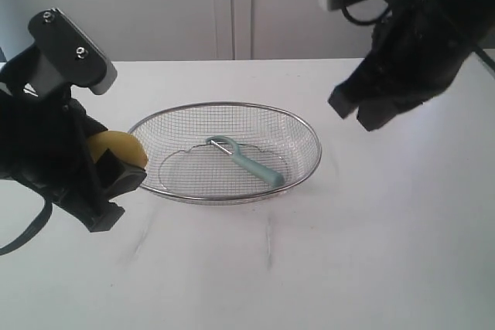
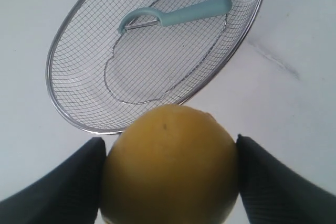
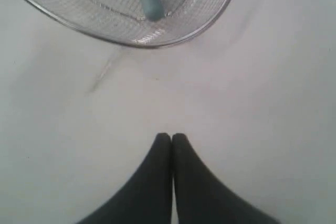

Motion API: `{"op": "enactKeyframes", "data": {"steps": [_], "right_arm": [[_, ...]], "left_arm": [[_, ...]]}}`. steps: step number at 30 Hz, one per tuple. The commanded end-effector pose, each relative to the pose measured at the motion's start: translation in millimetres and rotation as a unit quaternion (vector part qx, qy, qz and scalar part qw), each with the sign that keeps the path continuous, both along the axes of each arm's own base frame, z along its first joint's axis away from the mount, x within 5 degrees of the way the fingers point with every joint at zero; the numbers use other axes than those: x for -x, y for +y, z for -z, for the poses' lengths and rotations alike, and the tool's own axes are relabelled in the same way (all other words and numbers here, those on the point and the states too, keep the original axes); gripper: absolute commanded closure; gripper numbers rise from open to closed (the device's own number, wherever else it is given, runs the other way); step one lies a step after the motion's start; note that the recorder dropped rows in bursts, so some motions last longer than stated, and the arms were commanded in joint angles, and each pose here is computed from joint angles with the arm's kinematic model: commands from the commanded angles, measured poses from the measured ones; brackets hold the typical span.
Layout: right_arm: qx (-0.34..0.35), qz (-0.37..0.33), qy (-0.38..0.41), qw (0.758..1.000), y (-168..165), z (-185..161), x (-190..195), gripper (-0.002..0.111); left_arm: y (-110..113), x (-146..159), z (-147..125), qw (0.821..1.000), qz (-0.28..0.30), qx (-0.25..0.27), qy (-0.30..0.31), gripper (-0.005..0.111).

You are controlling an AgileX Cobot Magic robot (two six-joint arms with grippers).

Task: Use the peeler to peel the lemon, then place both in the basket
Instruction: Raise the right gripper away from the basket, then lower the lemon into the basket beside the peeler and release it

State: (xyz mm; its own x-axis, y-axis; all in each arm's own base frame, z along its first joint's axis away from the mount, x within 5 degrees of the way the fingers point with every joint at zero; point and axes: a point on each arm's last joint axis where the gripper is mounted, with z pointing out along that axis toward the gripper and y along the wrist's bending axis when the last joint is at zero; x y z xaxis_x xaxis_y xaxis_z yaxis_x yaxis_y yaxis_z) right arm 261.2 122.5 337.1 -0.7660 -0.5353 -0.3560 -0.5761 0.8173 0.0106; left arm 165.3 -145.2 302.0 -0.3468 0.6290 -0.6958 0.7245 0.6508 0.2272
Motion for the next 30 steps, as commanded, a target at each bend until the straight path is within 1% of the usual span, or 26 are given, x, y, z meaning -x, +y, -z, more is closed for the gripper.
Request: {"op": "enactKeyframes", "data": {"steps": [1,2,3,4,5,6,7,9,10,11,13,16,19,21,25,26,28,30], "right_arm": [[-0.012,0.015,-0.045,0.999,-7.5,20.2,8.6,0.108],[-0.015,0.019,-0.04,0.999,-8.4,22.3,11.8,0.108],[-0.014,0.019,-0.038,0.999,-8.5,22.5,12.2,0.108],[-0.019,0.021,-0.045,0.999,-8.9,18.9,13.5,0.108],[-0.021,0.021,-0.05,0.998,-8.8,18.0,13.1,0.108],[-0.023,0.021,-0.054,0.998,-9.0,16.5,13.6,0.108],[-0.024,0.021,-0.055,0.998,-9.1,16.0,13.9,0.108],[-0.025,0.022,-0.06,0.998,-9.1,15.6,13.1,0.108],[-0.027,0.022,-0.065,0.997,-8.8,15.2,12.3,0.108],[-0.027,0.022,-0.066,0.997,-8.7,15.0,12.1,0.108],[-0.027,0.022,-0.066,0.997,-8.7,15.0,12.1,0.108],[-0.027,0.022,-0.066,0.997,-8.7,15.0,12.1,0.108],[-0.027,0.022,-0.066,0.997,-8.7,15.0,12.1,0.108],[-0.028,0.024,-0.066,0.997,-8.7,15.0,12.1,0.108],[-0.03,0.03,-0.064,0.997,-8.7,15.0,12.1,0.108],[-0.03,0.03,-0.064,0.997,-8.7,15.0,12.1,0.108],[-0.03,0.03,-0.064,0.997,-8.7,15.0,12.1,0.108],[-0.03,0.03,-0.064,0.997,-8.7,15.0,12.1,0.108]], "left_arm": [[-2.7,-1.4,1.3,1.0,0.014,-0.013,-0.007,0.107],[-6.6,-6.5,5.3,1.0,0.019,-0.022,-0.013,0.107],[-9.9,-9.5,6.4,0.999,0.021,-0.019,-0.017,0.107],[-18.6,-22.0,7.2,0.999,0.019,-0.002,-0.031,0.107],[-21.9,-29.0,6.7,0.999,0.016,0.006,-0.037,0.107],[-30.4,-49.0,3.1,0.999,0.005,0.014,-0.045,0.107],[-33.7,-59.8,3.9,0.999,-0.003,0.012,-0.043,0.107],[-42.2,-94.9,1.3,0.998,-0.041,0.02,-0.032,0.107],[-48.6,-116.0,8.9,0.998,-0.055,0.02,-0.024,0.107],[-54.7,-129.6,18.9,0.998,-0.058,0.019,-0.021,0.107],[-61.7,-141.6,34.1,0.998,-0.054,0.025,-0.024,0.107],[-73.8,-156.2,70.8,0.999,-0.046,0.017,-0.01,0.107],[-78.4,-162.3,97.7,0.999,-0.043,-0.001,0.013,0.107],[-79.8,-165.1,110.1,0.999,-0.033,-0.015,0.017,0.107],[-80.7,-167.9,129.1,0.998,-0.033,-0.03,0.035,0.105],[-80.9,-168.1,131.5,0.998,-0.033,-0.032,0.038,0.103],[-81.1,-168.4,134.8,0.998,-0.033,-0.034,0.041,0.093],[-81.1,-168.5,135.7,0.998,-0.033,-0.035,0.042,0.077]]}}
